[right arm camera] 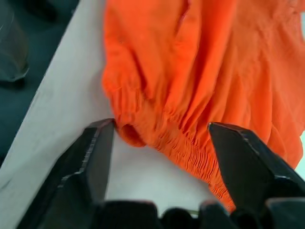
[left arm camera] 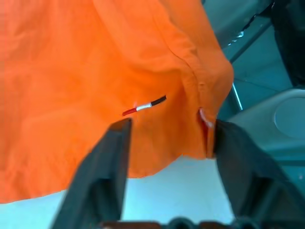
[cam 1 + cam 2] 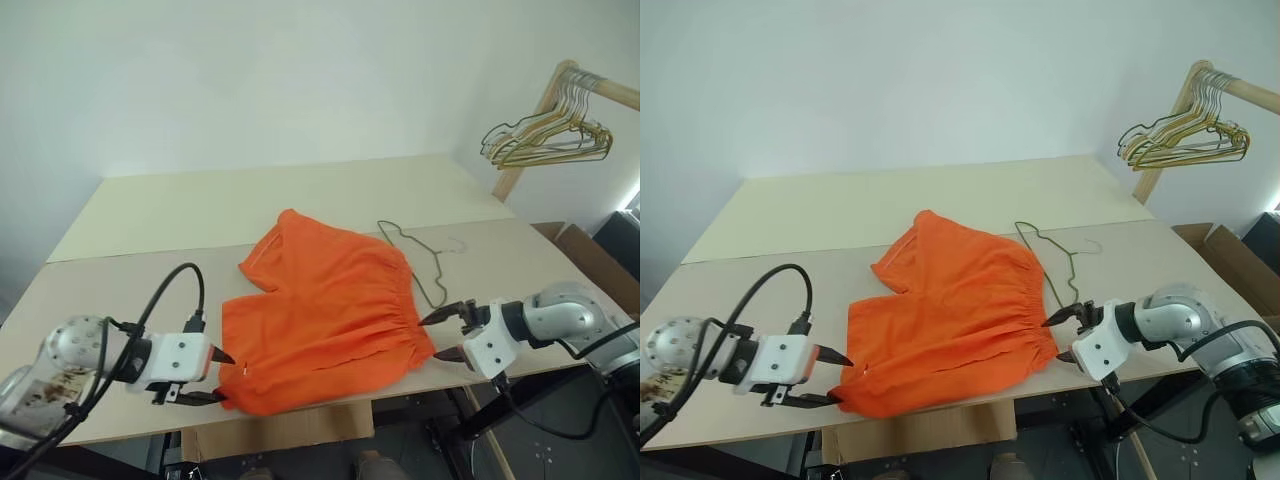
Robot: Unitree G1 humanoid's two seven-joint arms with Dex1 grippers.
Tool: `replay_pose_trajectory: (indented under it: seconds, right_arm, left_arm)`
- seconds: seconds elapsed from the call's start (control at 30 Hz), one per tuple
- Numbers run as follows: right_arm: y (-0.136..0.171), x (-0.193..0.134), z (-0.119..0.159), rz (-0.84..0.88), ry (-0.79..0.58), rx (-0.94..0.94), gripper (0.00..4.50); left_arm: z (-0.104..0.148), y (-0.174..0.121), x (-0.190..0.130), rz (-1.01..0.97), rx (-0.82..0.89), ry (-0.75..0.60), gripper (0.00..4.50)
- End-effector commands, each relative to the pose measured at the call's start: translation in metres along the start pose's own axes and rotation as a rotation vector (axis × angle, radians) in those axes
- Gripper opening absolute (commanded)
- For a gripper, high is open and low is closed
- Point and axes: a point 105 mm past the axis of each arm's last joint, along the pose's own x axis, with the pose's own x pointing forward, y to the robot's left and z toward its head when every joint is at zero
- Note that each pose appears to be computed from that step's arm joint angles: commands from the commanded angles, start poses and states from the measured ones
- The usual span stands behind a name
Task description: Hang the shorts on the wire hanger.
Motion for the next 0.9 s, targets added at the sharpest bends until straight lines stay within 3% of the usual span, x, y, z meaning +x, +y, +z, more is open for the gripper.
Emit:
replay_pose_trajectory:
  seconds: [0.03,0.07,0.13,0.27,0.4,0.53,0.6,0.9]
  right_arm:
    - [-0.033,-0.041,-0.011,-0.114,0.056,0.241,3.55]
    - [-0.041,-0.047,-0.017,-0.156,0.081,0.336,3.55]
    - [-0.054,-0.054,-0.035,-0.213,0.206,0.562,3.55]
    - [-0.071,-0.049,-0.051,-0.363,0.228,0.828,3.55]
    - [-0.080,-0.028,-0.069,-0.465,0.279,1.077,3.55]
    - [-0.078,-0.005,-0.083,-0.505,0.341,1.170,3.55]
    - [-0.074,0.002,-0.093,-0.531,0.394,1.186,3.55]
    - [-0.063,0.020,-0.105,-0.523,0.388,1.274,3.55]
  left_arm:
    - [0.005,0.005,-0.030,0.028,0.010,0.012,4.12]
    - [0.003,0.007,-0.035,0.044,0.005,0.030,4.42]
    - [-0.002,0.012,-0.046,0.083,-0.013,0.053,4.46]
    - [0.000,0.023,-0.055,0.116,-0.012,0.027,4.46]
    - [0.028,0.045,-0.046,0.193,0.005,-0.177,4.46]
    - [0.054,0.058,-0.034,0.210,0.002,-0.348,4.46]
    - [0.056,0.060,-0.027,0.198,0.015,-0.341,4.46]
    - [0.056,0.057,-0.013,0.169,0.025,-0.334,4.46]
